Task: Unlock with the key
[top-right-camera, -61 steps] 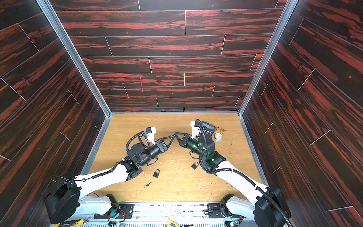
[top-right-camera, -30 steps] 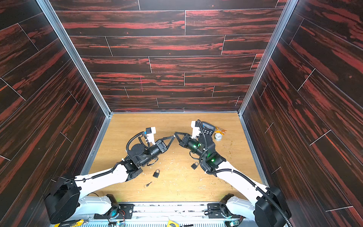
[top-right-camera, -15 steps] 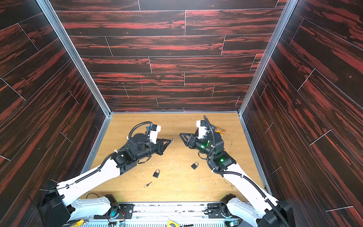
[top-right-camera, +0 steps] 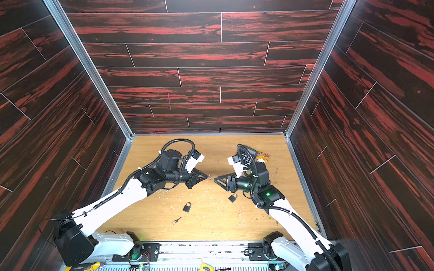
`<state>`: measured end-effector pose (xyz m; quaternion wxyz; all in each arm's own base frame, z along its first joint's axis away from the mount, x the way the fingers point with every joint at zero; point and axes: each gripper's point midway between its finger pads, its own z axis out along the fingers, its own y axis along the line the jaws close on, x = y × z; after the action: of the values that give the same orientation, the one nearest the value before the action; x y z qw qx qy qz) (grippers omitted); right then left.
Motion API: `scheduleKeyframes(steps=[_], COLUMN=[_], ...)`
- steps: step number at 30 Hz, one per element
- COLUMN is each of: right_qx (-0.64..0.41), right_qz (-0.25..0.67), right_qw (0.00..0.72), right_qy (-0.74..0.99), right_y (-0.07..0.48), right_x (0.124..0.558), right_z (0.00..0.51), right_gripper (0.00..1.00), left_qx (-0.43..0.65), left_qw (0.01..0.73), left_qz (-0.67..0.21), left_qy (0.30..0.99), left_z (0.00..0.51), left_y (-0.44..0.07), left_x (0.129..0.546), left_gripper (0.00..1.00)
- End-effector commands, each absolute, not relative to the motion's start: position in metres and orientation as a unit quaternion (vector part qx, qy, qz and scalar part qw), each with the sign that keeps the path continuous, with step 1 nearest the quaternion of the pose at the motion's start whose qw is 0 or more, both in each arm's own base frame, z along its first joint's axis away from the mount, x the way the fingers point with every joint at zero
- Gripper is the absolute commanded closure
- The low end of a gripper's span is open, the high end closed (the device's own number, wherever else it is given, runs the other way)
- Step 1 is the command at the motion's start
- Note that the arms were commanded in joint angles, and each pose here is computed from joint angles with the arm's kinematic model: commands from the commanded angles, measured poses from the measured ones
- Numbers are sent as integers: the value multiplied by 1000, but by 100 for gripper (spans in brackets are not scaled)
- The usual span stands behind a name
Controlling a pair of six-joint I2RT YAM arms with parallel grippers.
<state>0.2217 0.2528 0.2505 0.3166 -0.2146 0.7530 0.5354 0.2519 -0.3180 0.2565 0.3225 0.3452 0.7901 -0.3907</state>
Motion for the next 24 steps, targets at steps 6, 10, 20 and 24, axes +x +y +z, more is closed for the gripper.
scheduleKeyframes(steps=[6, 10, 20, 24], right_qx=[-314, -331, -375, -375], right_qz=[535, 527, 553, 557], right_qw=[364, 384, 357, 340], right_qy=[695, 682, 653, 659], right_y=[258, 258, 264, 268], right_x=[209, 209, 197, 201], right_z=[262, 263, 264, 260], right_gripper=[60, 59, 59, 61], left_qx=[401, 407, 417, 421], left_qw=[304, 300, 291, 287], left_qz=[-403, -409, -420, -427], left_qy=[765, 760, 752, 747], left_z=[266, 268, 272, 275], left_y=[-320, -321, -326, -328], left_x=[234, 232, 229, 227], left_gripper=[100, 100, 100, 100])
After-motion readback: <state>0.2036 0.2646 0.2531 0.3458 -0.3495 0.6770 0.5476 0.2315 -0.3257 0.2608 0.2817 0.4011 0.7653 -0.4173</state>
